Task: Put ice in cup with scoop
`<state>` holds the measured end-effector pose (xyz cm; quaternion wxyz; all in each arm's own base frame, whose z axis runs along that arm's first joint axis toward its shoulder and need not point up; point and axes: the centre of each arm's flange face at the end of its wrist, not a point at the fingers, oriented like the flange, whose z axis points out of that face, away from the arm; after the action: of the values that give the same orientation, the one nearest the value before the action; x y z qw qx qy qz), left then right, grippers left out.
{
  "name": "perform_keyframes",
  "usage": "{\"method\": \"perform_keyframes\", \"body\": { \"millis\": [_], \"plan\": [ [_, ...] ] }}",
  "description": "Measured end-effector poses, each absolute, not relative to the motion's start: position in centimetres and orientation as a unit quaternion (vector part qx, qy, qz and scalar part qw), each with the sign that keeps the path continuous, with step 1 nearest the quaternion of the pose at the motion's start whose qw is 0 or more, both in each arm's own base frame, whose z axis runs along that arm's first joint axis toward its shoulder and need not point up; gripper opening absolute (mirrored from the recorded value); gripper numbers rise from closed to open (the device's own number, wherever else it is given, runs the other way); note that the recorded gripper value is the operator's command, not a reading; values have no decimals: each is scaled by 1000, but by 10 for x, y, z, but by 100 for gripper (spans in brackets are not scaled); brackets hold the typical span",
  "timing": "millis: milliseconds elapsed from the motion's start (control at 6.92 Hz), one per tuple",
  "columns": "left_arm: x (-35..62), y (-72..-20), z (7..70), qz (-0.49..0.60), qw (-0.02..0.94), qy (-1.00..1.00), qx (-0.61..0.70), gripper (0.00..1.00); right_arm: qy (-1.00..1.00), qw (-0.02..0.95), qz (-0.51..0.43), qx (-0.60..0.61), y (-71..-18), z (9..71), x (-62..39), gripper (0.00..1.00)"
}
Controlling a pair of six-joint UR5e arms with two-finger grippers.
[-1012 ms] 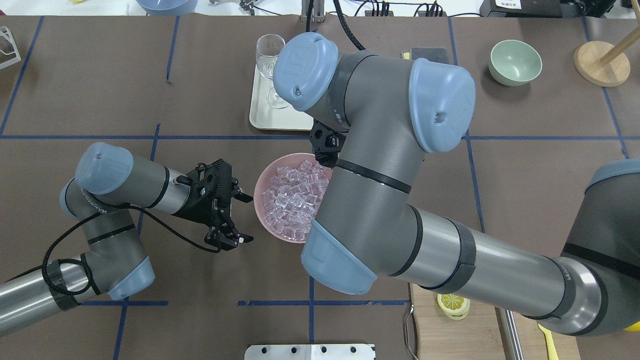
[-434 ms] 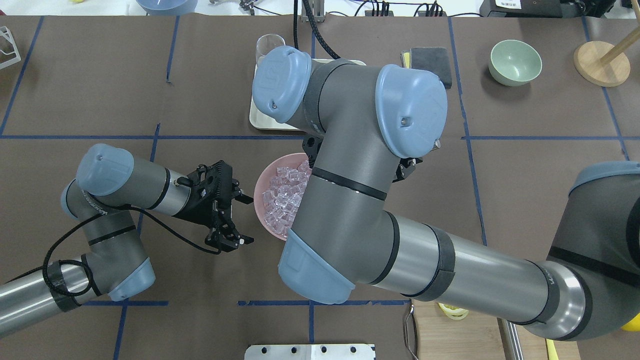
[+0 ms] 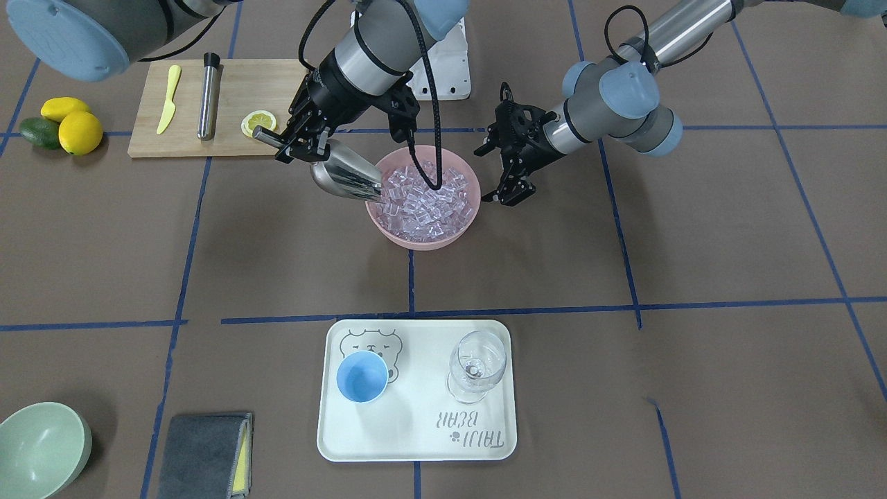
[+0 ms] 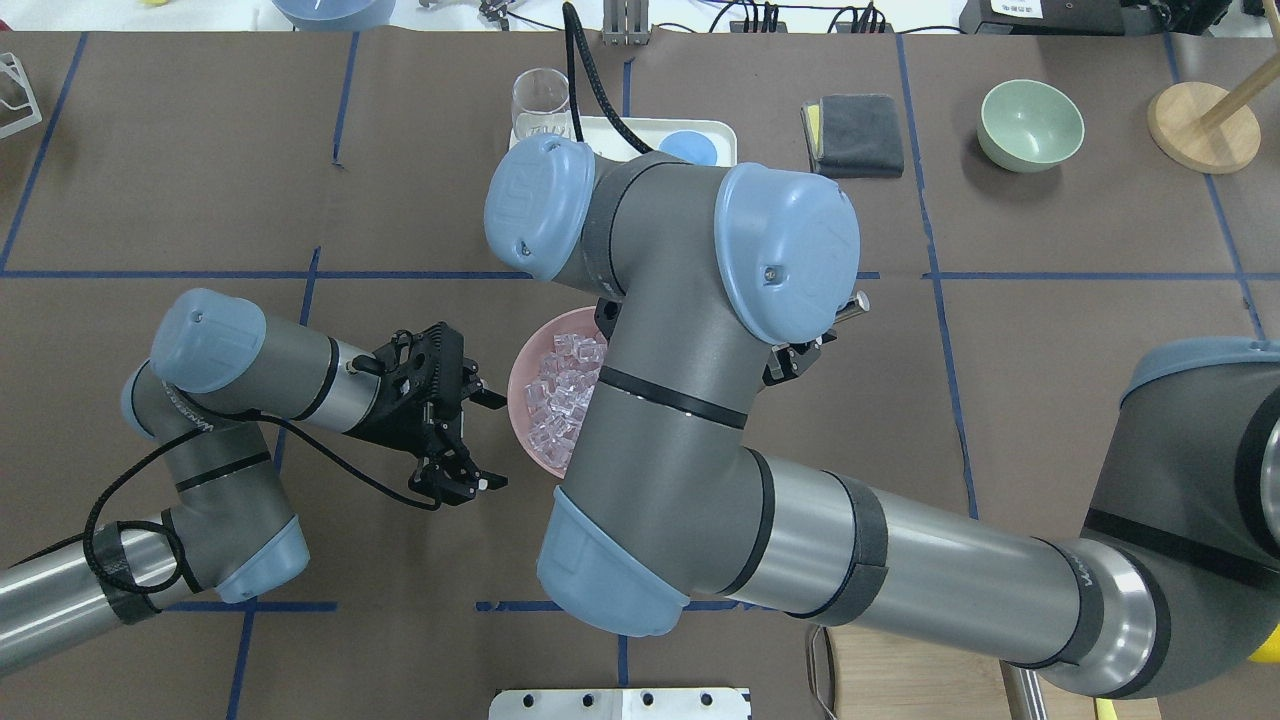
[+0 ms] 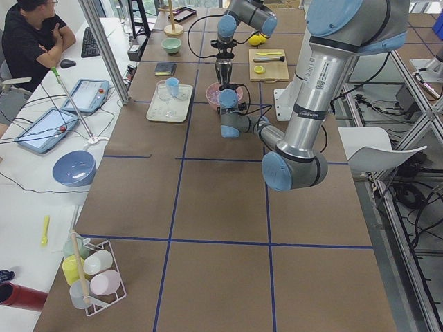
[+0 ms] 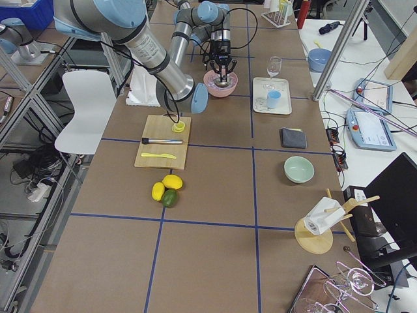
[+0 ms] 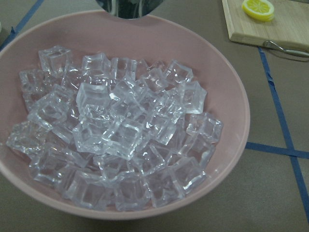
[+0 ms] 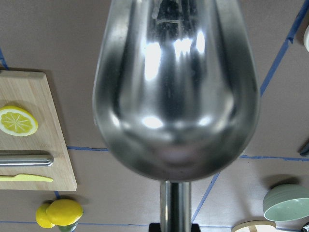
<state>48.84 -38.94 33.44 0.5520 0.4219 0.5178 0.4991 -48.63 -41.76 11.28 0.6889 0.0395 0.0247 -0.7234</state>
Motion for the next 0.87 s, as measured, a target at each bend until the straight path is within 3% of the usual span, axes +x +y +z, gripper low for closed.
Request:
{"method": "perform_keyframes", "body": {
  "millis": [867],
  "plan": [
    [490, -389, 339, 496, 538, 524, 435, 99, 22, 685, -727, 54, -416, 118, -511, 0]
  ]
}}
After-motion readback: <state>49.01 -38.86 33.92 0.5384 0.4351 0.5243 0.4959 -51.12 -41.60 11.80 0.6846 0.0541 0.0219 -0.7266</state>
